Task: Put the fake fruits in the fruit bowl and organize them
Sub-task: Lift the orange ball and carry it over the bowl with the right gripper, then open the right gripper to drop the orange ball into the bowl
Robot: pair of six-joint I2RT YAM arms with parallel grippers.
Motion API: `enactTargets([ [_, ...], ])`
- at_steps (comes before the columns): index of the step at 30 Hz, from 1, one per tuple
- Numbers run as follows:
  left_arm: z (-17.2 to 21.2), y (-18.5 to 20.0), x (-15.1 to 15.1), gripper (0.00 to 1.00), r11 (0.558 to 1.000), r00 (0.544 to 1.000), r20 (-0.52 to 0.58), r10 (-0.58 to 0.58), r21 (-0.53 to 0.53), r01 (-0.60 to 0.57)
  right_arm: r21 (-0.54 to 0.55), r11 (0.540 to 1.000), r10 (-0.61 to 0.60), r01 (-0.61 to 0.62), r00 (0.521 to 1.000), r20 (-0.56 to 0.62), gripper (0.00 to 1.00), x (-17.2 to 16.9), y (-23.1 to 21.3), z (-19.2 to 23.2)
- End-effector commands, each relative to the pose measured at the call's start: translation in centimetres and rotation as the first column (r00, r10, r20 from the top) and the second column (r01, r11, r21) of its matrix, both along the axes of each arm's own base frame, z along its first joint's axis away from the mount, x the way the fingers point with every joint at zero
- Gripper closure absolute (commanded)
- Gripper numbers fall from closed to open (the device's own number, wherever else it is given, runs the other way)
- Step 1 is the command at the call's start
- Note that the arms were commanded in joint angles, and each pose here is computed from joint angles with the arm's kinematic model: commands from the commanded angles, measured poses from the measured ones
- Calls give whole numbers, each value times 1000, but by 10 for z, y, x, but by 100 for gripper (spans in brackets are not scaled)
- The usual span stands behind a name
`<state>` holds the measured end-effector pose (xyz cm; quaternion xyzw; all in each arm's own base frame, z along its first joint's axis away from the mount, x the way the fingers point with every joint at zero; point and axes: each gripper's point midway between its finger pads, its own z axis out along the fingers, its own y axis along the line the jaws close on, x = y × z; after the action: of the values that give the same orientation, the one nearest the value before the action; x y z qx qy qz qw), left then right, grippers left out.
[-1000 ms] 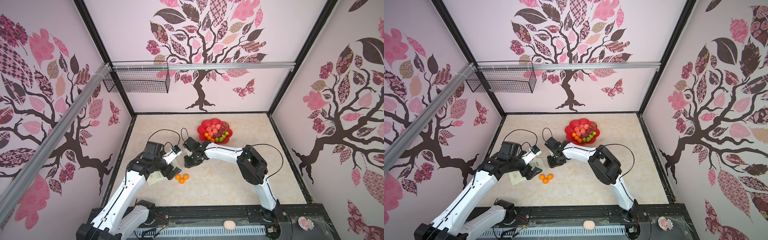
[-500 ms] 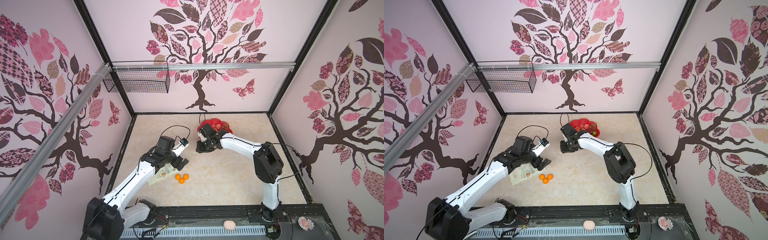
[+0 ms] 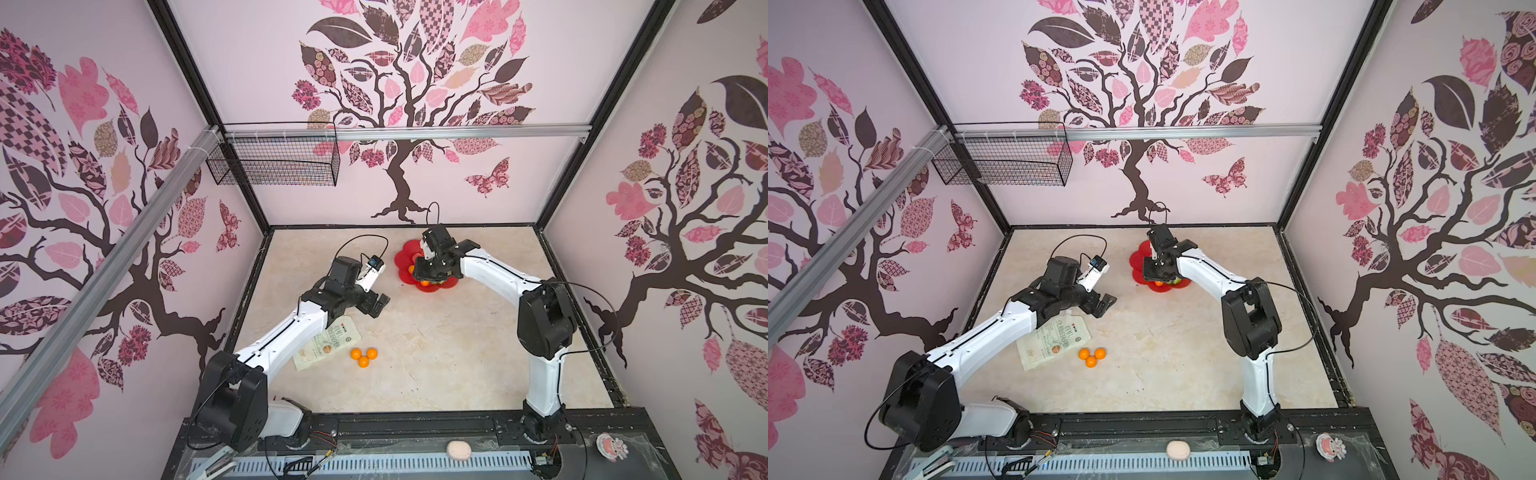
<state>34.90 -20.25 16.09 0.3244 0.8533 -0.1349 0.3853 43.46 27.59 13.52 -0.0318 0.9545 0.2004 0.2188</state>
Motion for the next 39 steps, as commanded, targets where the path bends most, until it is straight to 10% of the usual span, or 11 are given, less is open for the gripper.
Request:
enactTargets([
  [1, 28, -16, 22, 1, 997, 997, 72, -1, -72, 7, -38, 999, 4, -4, 1000, -1, 64, 9, -2, -3],
  [39, 3, -16, 76, 1, 967, 1000, 8, 6, -253, -3, -118, 992, 34, -47, 993, -111, 63, 57, 24, -75],
])
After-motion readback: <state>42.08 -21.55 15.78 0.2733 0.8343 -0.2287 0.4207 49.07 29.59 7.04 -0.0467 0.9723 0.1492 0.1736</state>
